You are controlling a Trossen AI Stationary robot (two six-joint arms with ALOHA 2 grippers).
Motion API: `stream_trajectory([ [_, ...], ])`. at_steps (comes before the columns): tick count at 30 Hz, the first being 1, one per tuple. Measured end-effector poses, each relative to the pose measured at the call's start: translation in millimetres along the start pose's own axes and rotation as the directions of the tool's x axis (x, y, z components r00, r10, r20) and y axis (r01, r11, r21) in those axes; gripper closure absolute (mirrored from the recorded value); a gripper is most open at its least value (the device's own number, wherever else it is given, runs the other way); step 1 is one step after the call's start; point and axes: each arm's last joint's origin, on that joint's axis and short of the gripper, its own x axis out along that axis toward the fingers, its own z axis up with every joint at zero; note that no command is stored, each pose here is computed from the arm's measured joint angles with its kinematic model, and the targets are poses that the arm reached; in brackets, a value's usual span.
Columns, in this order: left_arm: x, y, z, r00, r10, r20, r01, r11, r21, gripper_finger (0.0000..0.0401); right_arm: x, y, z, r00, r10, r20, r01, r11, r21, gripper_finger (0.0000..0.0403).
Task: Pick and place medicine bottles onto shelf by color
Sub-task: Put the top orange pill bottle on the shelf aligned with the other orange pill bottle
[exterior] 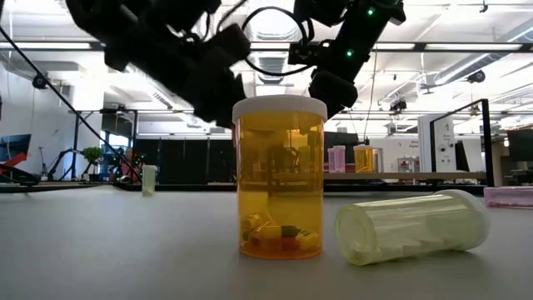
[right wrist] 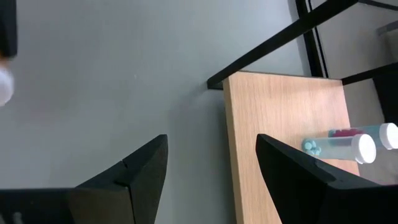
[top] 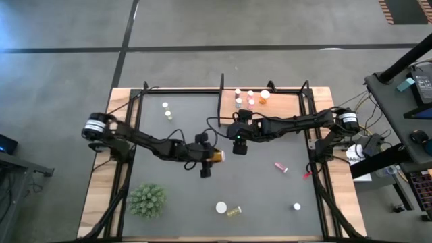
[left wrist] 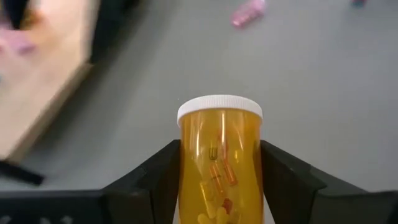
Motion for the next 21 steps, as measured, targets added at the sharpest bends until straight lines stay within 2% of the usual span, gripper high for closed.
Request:
stream_trajectory([
  [5, -18, 6, 9, 0.996, 0.088, -0.002, -0.088, 0.988, -0.123, 0.0226, 0, 0, 2, 1.000, -0.001, 0.016, 0.001, 1.000, -0.008, 0.0168],
  [9, -31, 10, 18, 0.990, 0.137, 0.040, -0.129, 0.978, -0.164, 0.0225, 0, -3, 11, 0.994, -0.010, 0.105, 0.011, 1.000, -0.004, 0.0168],
  [13, -42, 15, 25, 0.974, 0.212, 0.073, -0.197, 0.965, -0.176, 0.0225, -2, -5, 24, 0.971, -0.034, 0.237, 0.022, 0.998, 0.055, 0.0167],
  [16, -50, 18, 27, 0.964, 0.257, 0.072, -0.241, 0.954, -0.177, 0.0225, -5, -7, 32, 0.947, -0.053, 0.318, 0.009, 0.990, 0.138, 0.0168],
  [19, -55, 20, 27, 0.958, 0.282, 0.061, -0.268, 0.948, -0.173, 0.0225, -8, -9, 40, 0.919, -0.073, 0.388, -0.020, 0.973, 0.231, 0.0167],
  [21, -59, 21, 28, 0.957, 0.285, 0.057, -0.272, 0.947, -0.173, 0.0225, -9, -10, 43, 0.903, -0.083, 0.421, -0.026, 0.969, 0.245, 0.0167],
])
